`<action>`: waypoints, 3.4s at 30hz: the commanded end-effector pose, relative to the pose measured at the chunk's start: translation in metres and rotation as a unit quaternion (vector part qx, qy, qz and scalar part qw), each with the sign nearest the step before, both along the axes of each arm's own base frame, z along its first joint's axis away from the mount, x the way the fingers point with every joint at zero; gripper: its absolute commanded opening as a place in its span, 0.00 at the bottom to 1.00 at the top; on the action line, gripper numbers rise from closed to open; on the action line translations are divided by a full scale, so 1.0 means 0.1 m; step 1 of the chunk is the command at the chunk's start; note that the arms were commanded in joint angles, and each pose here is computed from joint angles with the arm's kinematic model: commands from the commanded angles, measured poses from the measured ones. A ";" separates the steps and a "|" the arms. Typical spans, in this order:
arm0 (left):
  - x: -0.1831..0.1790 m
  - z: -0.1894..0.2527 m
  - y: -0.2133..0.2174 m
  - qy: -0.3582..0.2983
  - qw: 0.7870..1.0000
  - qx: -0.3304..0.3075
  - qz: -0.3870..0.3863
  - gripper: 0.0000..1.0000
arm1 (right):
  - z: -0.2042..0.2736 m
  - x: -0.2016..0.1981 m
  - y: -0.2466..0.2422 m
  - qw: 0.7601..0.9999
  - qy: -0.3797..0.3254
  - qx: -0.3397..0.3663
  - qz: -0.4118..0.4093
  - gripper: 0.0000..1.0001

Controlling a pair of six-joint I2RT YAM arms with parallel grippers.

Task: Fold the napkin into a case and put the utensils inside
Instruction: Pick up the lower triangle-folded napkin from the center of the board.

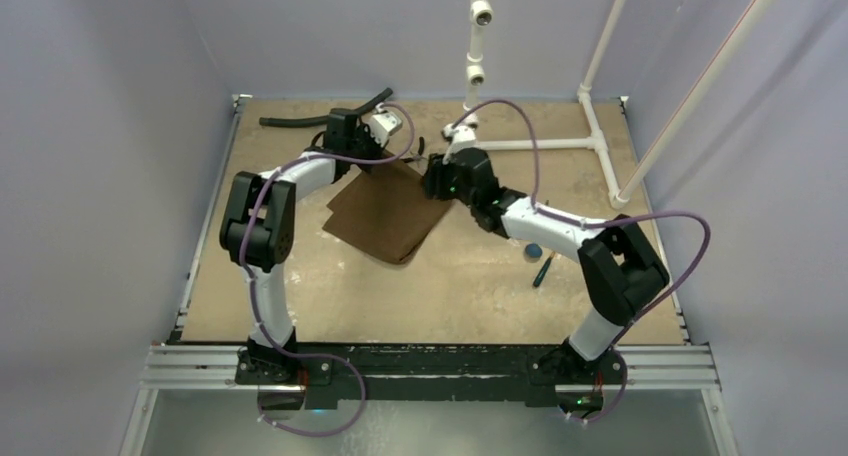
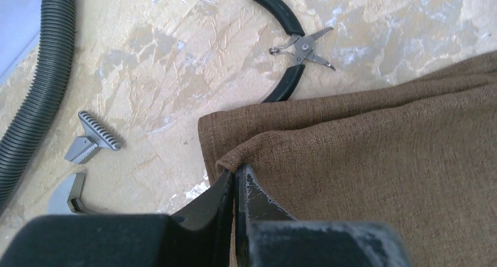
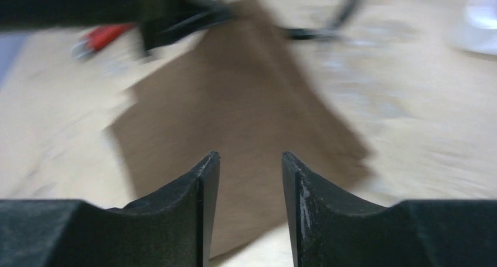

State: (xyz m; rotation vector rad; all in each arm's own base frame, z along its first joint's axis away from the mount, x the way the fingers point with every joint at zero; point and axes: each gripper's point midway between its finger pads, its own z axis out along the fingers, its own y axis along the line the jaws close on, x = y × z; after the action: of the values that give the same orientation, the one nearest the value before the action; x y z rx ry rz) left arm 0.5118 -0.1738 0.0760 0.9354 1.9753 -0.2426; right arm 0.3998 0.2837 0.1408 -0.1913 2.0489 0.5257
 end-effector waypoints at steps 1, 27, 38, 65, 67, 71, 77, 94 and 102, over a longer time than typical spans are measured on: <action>0.15 0.08 -0.08 -0.028 0.999 -0.031 0.029 0.08 | -0.18 -0.72 0.77 0.986 -0.007 0.039 0.163 0.44; -1.21 -0.49 0.62 0.190 0.980 0.028 -0.045 0.36 | -1.14 -1.77 0.43 0.950 0.225 0.039 0.211 0.20; -1.91 -0.47 0.62 0.222 0.964 0.034 -0.145 0.22 | -0.06 -0.62 0.62 0.980 0.081 0.021 0.180 0.51; -1.80 -0.53 0.77 0.210 0.972 0.000 -0.104 0.12 | -0.68 0.32 1.19 0.971 -0.019 -0.080 0.226 0.57; -1.83 -0.57 0.79 0.211 0.972 0.007 -0.106 0.12 | -0.73 0.33 1.19 0.970 -0.016 -0.083 0.226 0.57; -1.90 -0.66 0.84 0.203 0.972 0.032 -0.112 0.13 | -0.79 0.34 1.20 0.970 -0.011 -0.085 0.226 0.53; -1.94 -0.71 0.87 0.173 0.975 0.079 -0.118 0.14 | -0.84 0.35 1.18 0.971 -0.009 -0.092 0.220 0.37; -2.02 -0.85 0.96 0.155 0.966 0.158 -0.135 0.11 | -0.85 0.33 1.23 0.973 0.001 -0.070 0.219 0.07; -2.15 -0.95 0.90 0.157 0.955 0.186 -0.169 0.06 | -0.80 0.40 1.17 0.975 0.020 -0.038 0.217 0.12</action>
State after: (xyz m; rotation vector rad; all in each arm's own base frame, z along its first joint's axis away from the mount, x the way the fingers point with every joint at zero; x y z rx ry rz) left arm 0.3302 -0.0973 0.0152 1.4421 2.0829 -0.2353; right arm 0.4329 0.3963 0.0305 -0.7354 2.1141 0.6231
